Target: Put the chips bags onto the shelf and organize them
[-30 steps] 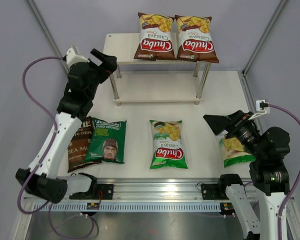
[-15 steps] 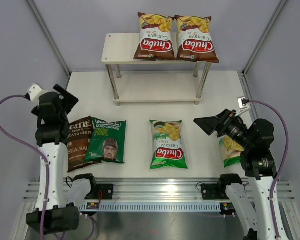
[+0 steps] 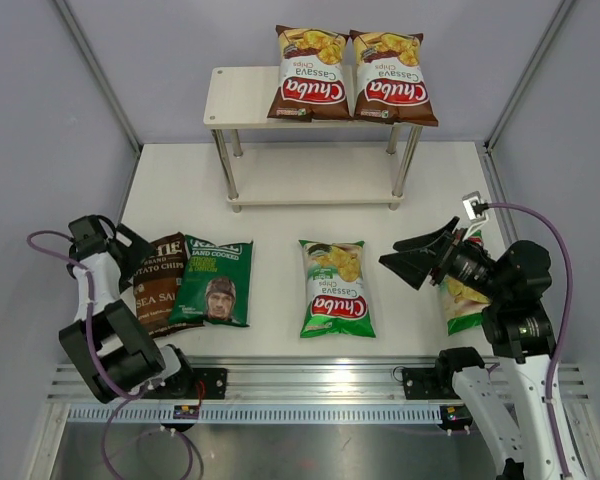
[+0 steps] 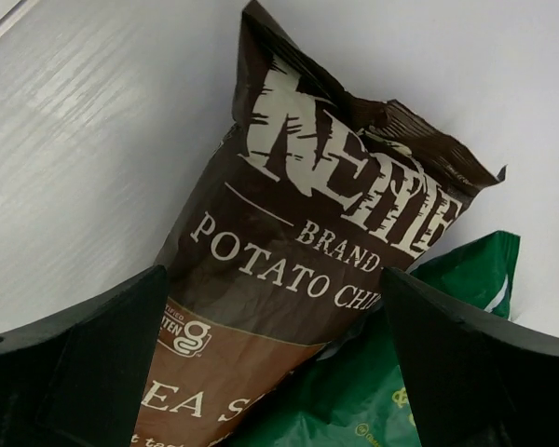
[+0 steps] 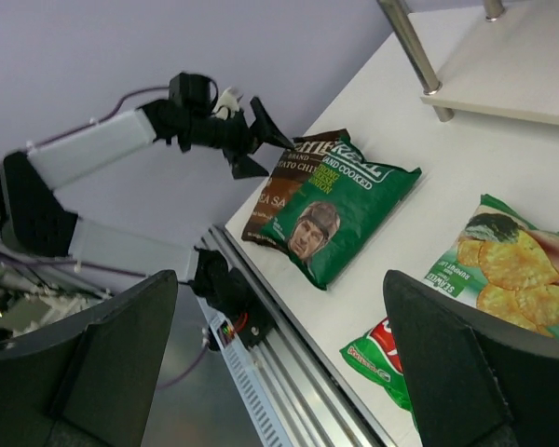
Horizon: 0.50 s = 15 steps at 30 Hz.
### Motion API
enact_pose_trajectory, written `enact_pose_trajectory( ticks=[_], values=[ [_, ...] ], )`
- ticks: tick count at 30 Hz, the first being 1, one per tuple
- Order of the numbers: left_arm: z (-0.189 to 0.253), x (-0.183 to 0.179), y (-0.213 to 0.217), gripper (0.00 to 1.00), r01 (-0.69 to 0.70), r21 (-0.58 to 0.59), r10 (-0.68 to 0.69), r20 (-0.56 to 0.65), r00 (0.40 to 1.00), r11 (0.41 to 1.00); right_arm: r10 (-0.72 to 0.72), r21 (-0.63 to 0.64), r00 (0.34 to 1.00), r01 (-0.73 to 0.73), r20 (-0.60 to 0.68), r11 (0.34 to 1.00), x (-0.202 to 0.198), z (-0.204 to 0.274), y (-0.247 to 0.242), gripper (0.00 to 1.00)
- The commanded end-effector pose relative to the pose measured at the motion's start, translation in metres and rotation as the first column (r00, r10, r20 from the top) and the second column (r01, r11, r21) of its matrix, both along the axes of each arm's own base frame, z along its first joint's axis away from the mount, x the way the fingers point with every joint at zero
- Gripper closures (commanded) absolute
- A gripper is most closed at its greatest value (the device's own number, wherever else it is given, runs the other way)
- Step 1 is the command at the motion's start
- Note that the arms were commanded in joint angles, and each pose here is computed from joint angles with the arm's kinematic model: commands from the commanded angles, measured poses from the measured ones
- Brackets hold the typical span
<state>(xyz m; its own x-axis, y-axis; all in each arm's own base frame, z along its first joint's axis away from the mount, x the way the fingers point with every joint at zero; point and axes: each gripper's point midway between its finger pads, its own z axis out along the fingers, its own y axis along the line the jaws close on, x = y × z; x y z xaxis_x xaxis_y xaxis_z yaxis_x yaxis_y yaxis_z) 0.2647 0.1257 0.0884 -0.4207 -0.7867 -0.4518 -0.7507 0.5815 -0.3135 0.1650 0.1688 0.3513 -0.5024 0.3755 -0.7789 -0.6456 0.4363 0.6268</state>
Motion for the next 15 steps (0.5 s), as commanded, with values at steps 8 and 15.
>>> enact_pose_trajectory(
  ticks=[8,15],
  values=[
    [-0.015,-0.014,-0.002,0.01,0.147,-0.023,-0.149,-0.147,0.978,0.989,0.198,-0.158,0.952,-0.164,0.232,0.974,-0.057,0.025,0.013,0.01],
    [-0.047,-0.015,-0.019,0.12,0.178,-0.148,-0.203,-0.172,0.964,0.973,0.204,-0.198,0.936,-0.151,0.287,0.968,-0.069,0.027,0.011,0.01]
  ],
)
